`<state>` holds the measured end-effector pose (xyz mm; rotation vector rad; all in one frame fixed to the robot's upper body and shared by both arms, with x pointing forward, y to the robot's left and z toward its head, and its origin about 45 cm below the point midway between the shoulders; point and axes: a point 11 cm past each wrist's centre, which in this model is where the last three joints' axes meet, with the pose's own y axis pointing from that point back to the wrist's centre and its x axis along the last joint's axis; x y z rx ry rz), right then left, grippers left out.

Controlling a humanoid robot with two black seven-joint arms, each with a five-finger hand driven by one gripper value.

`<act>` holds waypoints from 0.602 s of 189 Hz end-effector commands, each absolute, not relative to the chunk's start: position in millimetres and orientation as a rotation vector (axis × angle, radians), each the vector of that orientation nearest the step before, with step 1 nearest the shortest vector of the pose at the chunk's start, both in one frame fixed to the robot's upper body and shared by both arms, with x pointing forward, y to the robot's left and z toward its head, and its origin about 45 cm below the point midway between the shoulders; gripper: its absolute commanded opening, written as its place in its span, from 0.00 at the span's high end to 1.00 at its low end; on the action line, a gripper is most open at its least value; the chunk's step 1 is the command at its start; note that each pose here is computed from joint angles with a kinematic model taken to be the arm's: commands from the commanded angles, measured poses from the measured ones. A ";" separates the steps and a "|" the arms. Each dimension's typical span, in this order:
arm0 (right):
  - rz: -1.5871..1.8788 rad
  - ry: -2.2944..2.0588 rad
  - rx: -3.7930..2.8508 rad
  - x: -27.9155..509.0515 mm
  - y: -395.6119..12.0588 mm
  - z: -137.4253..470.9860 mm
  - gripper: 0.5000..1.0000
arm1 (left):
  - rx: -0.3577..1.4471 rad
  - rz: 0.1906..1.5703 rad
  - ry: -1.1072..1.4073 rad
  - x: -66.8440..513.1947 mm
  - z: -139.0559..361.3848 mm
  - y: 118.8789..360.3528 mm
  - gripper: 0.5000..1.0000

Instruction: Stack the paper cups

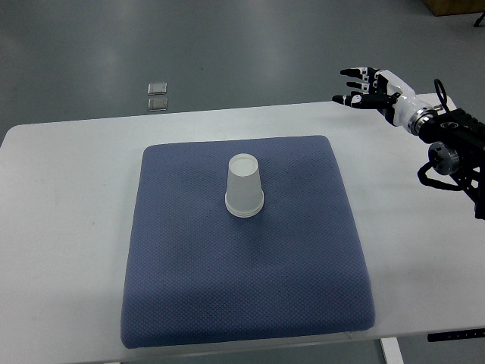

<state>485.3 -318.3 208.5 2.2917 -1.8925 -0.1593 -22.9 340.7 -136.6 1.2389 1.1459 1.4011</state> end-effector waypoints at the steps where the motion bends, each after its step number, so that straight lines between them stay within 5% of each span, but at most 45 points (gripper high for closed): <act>1: -0.266 -1.984 2.273 483.3 -325.9 202.8 0.17 | 1.239 1.401 1.146 -22.9 -136.6 340.7 0.00; 114: -0.775 -2.167 2.316 477.6 -296.2 178.4 0.17 | 1.240 1.402 1.145 -23.0 -136.5 341.2 0.00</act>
